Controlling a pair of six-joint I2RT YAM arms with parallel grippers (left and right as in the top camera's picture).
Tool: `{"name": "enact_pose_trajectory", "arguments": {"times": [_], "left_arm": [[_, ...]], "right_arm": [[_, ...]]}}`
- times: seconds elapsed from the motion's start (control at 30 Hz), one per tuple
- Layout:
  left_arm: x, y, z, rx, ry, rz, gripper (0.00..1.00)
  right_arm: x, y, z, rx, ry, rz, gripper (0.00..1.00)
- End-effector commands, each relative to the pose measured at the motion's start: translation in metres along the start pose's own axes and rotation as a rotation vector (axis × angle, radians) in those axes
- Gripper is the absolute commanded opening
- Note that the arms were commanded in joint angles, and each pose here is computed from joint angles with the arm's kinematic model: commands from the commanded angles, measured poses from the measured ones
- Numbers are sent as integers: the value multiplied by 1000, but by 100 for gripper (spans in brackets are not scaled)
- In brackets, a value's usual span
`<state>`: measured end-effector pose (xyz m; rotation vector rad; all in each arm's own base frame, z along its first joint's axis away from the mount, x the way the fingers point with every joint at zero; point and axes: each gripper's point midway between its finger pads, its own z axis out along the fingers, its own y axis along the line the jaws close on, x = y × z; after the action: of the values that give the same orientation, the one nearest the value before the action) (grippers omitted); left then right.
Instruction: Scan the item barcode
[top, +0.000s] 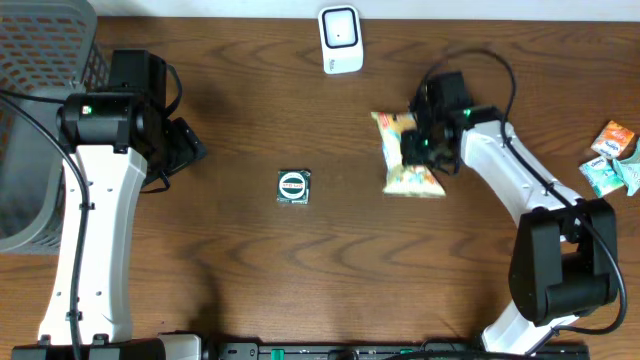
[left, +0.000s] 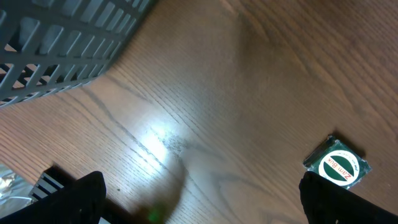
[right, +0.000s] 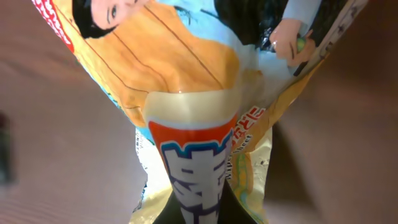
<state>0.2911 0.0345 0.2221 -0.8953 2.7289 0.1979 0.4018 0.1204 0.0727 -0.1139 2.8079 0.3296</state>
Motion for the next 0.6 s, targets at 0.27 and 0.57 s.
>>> {"name": "enact_pose_trajectory", "arguments": {"times": [0.27,0.57], "left_arm": [[0,3,0,-11,-2,-8,98],[0,3,0,-11,-2,-8,98]], "right_arm": [[-162,99,-110,-181,-602,-97,1],[-225,121,-82,-229,-747,-70,1]]}}
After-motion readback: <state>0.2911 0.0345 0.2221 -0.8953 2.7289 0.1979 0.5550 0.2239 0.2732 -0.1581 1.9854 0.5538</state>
